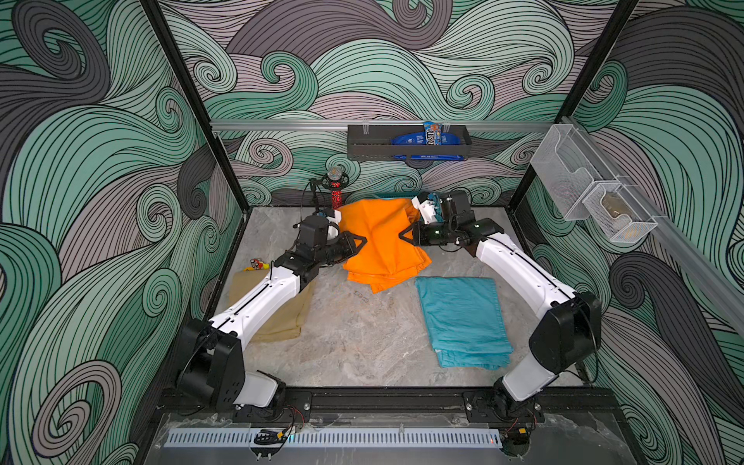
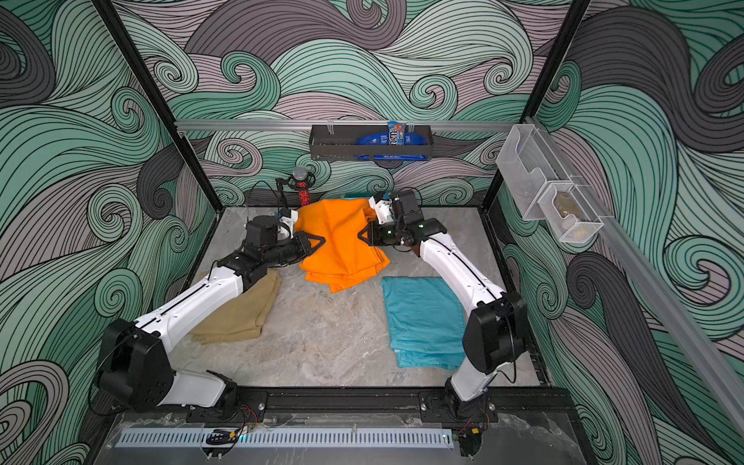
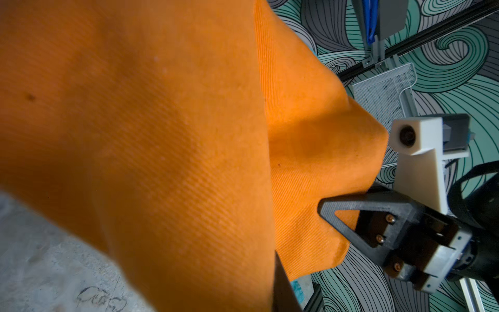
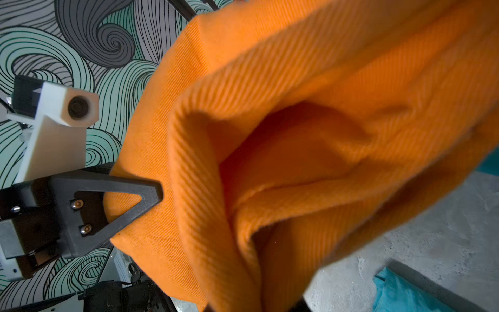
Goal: Put the folded long pants in the basket
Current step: Place the long pant in the basket, then move the long pant to the center of the board.
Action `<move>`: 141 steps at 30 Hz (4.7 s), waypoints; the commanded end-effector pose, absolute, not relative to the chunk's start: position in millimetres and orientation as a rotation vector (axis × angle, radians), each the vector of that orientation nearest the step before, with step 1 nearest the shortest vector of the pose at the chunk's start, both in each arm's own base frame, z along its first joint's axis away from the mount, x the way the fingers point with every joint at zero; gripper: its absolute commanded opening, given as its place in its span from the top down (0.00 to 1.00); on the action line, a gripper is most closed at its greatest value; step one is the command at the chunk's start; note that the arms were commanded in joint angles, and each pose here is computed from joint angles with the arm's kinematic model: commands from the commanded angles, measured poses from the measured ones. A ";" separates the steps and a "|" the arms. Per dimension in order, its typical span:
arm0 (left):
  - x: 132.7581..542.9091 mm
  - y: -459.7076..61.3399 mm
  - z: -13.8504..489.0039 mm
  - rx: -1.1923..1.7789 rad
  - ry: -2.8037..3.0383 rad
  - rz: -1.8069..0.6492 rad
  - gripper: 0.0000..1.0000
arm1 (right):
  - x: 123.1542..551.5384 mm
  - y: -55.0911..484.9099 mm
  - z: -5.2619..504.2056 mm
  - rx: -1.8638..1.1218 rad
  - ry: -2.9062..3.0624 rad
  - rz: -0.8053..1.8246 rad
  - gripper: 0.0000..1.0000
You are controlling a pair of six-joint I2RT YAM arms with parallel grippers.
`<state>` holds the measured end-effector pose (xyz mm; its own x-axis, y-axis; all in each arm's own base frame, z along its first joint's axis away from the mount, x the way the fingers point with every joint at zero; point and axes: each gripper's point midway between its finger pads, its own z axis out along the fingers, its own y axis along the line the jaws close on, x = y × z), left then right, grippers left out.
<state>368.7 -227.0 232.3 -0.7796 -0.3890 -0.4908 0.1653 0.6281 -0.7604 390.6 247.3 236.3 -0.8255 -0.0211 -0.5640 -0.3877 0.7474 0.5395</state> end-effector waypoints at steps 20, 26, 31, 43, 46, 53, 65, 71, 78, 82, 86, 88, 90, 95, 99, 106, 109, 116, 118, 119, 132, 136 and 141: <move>295.6 -201.8 166.4 -0.267 2.312 -1.128 1.00 | 301.0 254.0 145.5 -0.172 2.482 0.984 1.00; 273.6 -190.8 151.4 -0.291 2.367 -1.097 1.00 | 268.3 261.4 131.5 -0.156 2.513 1.030 1.00; 267.9 -181.5 175.2 -0.290 2.307 -1.072 1.00 | 250.3 281.6 148.8 -0.228 2.479 1.069 1.00; 329.8 -209.9 283.0 -0.156 2.057 -1.142 1.00 | 327.6 269.8 238.2 -0.293 2.302 1.013 1.00; 351.6 -224.6 297.8 -0.122 2.025 -1.161 1.00 | 367.0 245.7 244.9 -0.253 2.290 0.942 1.00; 414.9 -260.8 292.7 -0.041 2.031 -1.096 1.00 | 440.1 188.9 247.9 -0.130 2.268 0.829 1.00; 509.0 -313.5 284.2 -0.021 1.989 -1.115 1.00 | 538.5 112.7 231.3 0.038 2.244 0.739 1.00; 552.8 -340.0 265.0 -0.038 2.011 -1.152 1.00 | 577.4 96.7 224.5 0.092 2.223 0.734 1.00; 588.3 -342.1 230.4 -0.070 2.045 -1.068 1.00 | 596.2 95.5 187.8 0.140 2.271 0.742 1.00; 607.9 -334.3 215.6 -0.101 2.062 -1.040 1.00 | 599.4 96.9 163.0 0.163 2.312 0.723 1.00; 619.0 -323.1 196.9 -0.137 2.076 -1.007 1.00 | 603.4 92.6 146.2 0.190 2.336 0.686 1.00; 621.6 -320.5 188.0 -0.142 2.091 -0.998 0.96 | 604.6 93.3 139.7 0.194 2.345 0.685 1.00; 621.8 -321.1 183.5 -0.142 2.098 -1.000 0.51 | 605.9 92.9 136.4 0.192 2.349 0.677 0.87; 624.7 -320.9 193.7 -0.127 2.070 -0.992 0.02 | 609.4 84.9 151.1 0.189 2.318 0.613 0.25; 626.2 -318.7 226.7 -0.083 2.000 -0.978 0.02 | 612.2 72.1 177.0 0.188 2.267 0.563 0.17; 612.4 -310.2 272.3 0.023 1.952 -0.895 0.01 | 592.6 45.4 219.1 0.192 2.208 0.446 0.00; 594.0 -301.9 263.4 0.071 2.029 -0.828 0.01 | 562.8 39.8 218.2 0.180 2.239 0.393 0.00; 502.6 -273.7 238.3 0.167 2.151 -0.782 0.02 | 443.3 58.4 168.0 0.217 2.405 0.400 0.05; 467.6 -263.1 229.9 0.177 2.165 -0.801 0.01 | 402.4 80.2 147.1 0.196 2.464 0.413 0.07; 452.4 -258.6 225.9 0.176 2.170 -0.817 0.01 | 384.8 91.6 137.4 0.178 2.493 0.424 0.07; 275.5 -204.6 129.3 -0.029 2.283 -1.076 0.01 | 253.9 161.3 33.8 0.176 2.695 0.710 0.09; 271.9 -192.7 122.7 -0.061 2.277 -1.018 0.02 | 245.9 191.1 29.6 0.114 2.731 0.793 0.10; 275.7 -186.3 111.3 -0.112 2.332 -0.975 0.01 | 246.7 240.1 31.7 0.040 2.744 0.887 0.10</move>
<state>263.6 -188.5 102.1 -0.8339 -0.2643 -0.4845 0.1619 0.7221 -0.6726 259.5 214.5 38.6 -0.9412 0.1122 -0.3187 -0.0753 0.8498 0.5217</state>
